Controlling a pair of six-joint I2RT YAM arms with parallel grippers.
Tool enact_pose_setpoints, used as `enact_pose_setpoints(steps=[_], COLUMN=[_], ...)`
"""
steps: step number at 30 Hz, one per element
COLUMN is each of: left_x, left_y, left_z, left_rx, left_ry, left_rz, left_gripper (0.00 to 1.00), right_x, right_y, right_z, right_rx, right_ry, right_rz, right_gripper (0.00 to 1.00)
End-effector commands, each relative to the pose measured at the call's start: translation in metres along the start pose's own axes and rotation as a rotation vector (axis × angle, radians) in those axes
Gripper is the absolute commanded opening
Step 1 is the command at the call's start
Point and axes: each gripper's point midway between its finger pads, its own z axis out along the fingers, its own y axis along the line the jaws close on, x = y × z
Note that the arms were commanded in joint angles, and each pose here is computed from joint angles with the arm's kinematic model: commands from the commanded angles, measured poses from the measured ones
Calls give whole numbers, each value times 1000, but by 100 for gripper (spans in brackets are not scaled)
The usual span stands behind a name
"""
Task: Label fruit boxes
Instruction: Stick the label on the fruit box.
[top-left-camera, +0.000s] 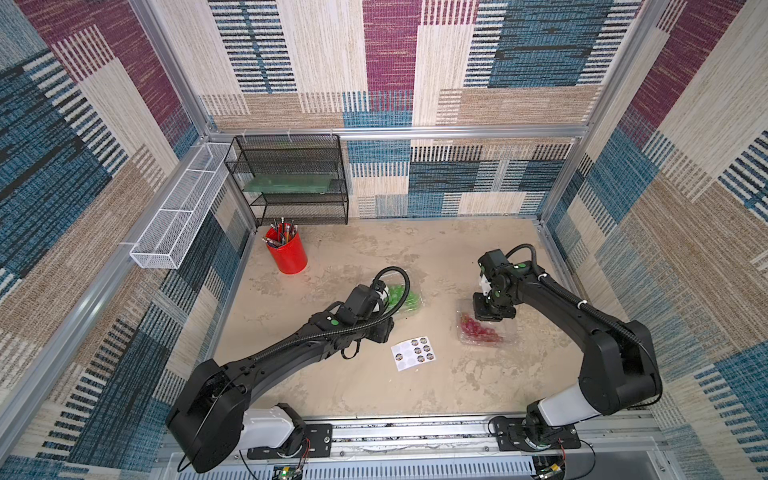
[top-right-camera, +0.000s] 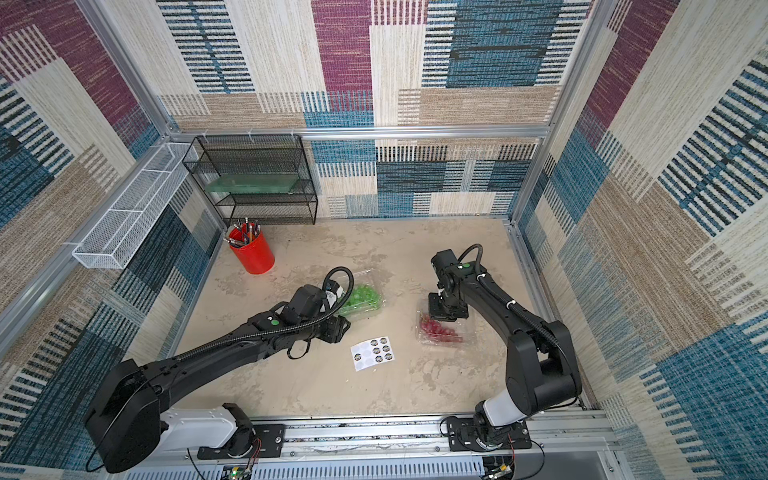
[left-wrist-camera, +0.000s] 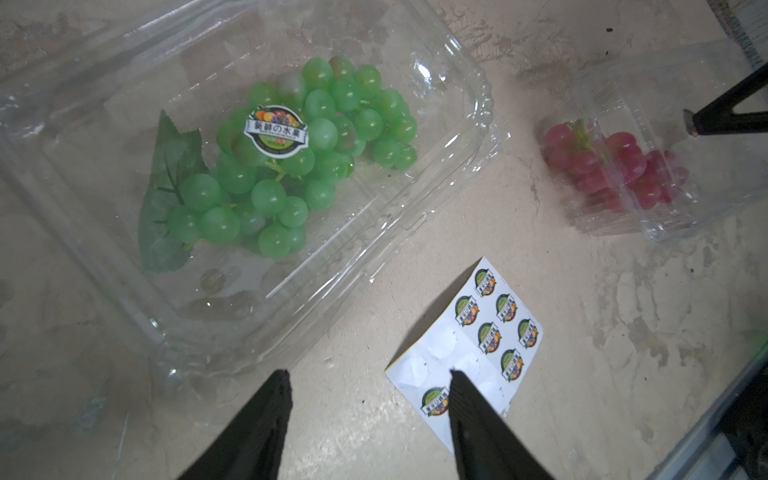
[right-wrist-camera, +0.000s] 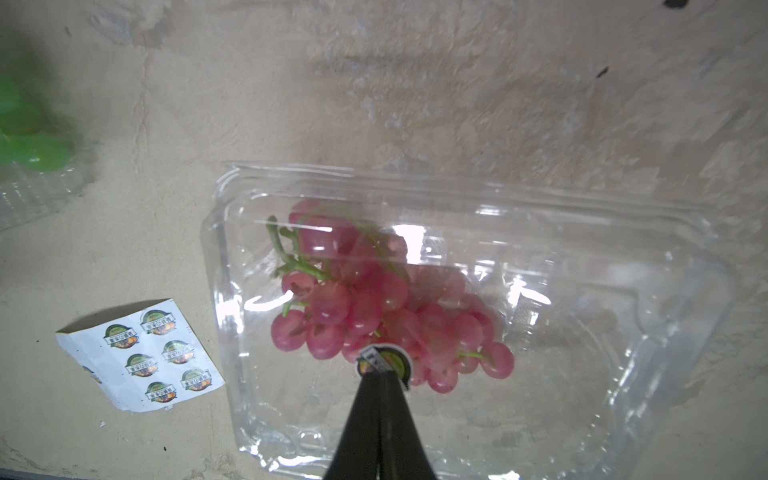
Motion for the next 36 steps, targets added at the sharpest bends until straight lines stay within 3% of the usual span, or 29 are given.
enact_pose_setpoints(steps=[1,19,21,25,31,36], left_x=[-4,-7,-7,-11,-13,-14], left_y=[-4,-5,-6,-10,-14,-14], left_z=[-2,-3,-2,-3,-1,-1], left_rx=[16,23,24,44,63,64], left_ry=[-8,-14,-14,-23,-24,-24], left_rz=[-9,-4,-3,-2,-3,0], left_gripper=[63,63,63,63,63,62], right_x=[-1,-1,-5,-15,-10,-5], right_y=[-1,-13,-9,-1,-25,-33], right_z=[5,-5,-13,-31,-31,-19], right_rx=[-11,31,4,-42,75,104], right_ry=[-5,-29,-56,-139,-147,-119], right_rz=[-6,13,11,25,55,66], right_gripper=[8,9,15,38,77,81])
